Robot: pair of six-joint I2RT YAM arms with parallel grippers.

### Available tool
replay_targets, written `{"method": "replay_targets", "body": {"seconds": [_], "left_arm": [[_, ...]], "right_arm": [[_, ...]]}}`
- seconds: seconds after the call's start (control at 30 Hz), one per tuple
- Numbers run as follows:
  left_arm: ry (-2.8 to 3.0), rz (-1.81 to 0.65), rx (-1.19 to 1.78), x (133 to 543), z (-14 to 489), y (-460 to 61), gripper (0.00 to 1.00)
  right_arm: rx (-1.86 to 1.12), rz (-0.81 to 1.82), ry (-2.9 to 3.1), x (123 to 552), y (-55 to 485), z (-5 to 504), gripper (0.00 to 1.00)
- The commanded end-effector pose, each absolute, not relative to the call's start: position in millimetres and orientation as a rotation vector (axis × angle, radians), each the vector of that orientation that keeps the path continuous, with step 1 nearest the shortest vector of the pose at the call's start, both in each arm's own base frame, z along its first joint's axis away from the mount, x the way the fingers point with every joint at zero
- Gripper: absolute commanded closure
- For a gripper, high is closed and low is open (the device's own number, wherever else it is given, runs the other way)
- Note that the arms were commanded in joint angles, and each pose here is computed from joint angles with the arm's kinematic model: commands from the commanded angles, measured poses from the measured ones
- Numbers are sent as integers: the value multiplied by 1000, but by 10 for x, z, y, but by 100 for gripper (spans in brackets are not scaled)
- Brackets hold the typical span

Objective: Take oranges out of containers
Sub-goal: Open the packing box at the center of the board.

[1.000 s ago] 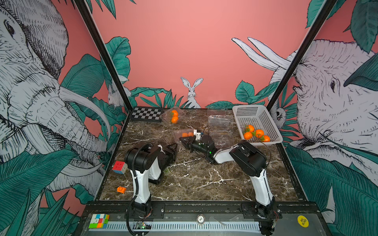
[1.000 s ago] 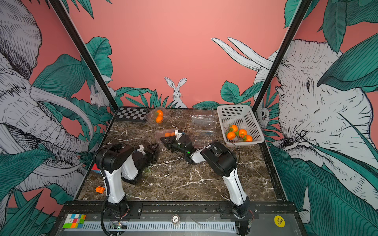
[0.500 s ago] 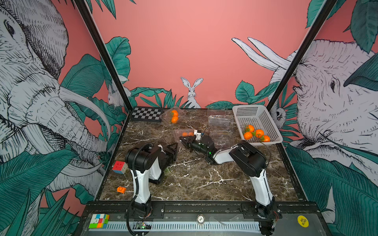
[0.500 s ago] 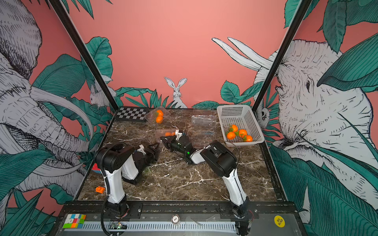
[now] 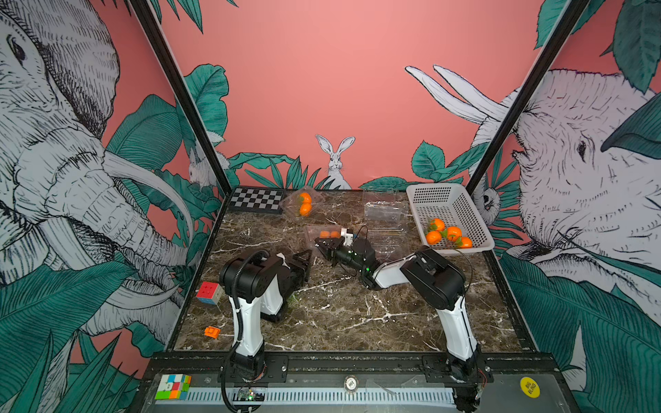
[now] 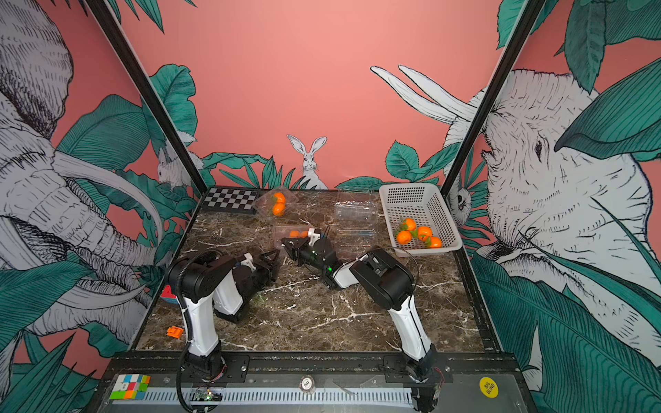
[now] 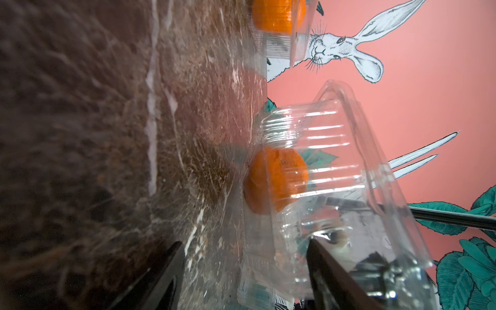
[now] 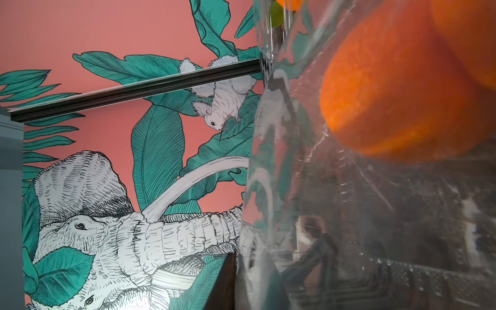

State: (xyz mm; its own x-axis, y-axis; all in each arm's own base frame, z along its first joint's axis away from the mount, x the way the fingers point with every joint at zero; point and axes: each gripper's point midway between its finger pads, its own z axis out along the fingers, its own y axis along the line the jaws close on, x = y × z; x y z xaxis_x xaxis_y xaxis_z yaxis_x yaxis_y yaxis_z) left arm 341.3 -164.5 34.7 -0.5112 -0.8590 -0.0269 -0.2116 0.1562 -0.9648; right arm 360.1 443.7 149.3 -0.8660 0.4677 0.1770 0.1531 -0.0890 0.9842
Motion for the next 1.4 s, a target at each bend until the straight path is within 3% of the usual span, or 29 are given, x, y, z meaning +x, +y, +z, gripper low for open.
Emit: {"method": "replay_targets", "body": {"seconds": [0.0, 0.43, 0.7, 0.93, 1.13, 1.37], "left_arm": [[2256, -1110, -1098, 2742, -664, -1588, 27], [2265, -1098, -1102, 2711, -694, -1580, 27], [2186, -1160, -1050, 2787, -378, -1592, 19], [2198, -1186, -1075, 2775, -401, -1583, 10], [2178, -1180, -1080, 2766, -347, -1514, 8], [2193, -1164, -1110, 2745, -423, -1447, 9]], "right_arm": [[543, 2254, 1801, 3353, 4531, 2155, 83], [514, 2224, 1806, 3299, 4481, 2261, 83], [431, 2062, 1998, 3265, 4356, 1838, 83], [244, 1962, 2182, 3215, 4325, 1605, 83], [120, 1687, 2359, 3174, 4148, 1308, 83], [118, 1738, 2336, 3265, 4098, 1376, 83]]}}
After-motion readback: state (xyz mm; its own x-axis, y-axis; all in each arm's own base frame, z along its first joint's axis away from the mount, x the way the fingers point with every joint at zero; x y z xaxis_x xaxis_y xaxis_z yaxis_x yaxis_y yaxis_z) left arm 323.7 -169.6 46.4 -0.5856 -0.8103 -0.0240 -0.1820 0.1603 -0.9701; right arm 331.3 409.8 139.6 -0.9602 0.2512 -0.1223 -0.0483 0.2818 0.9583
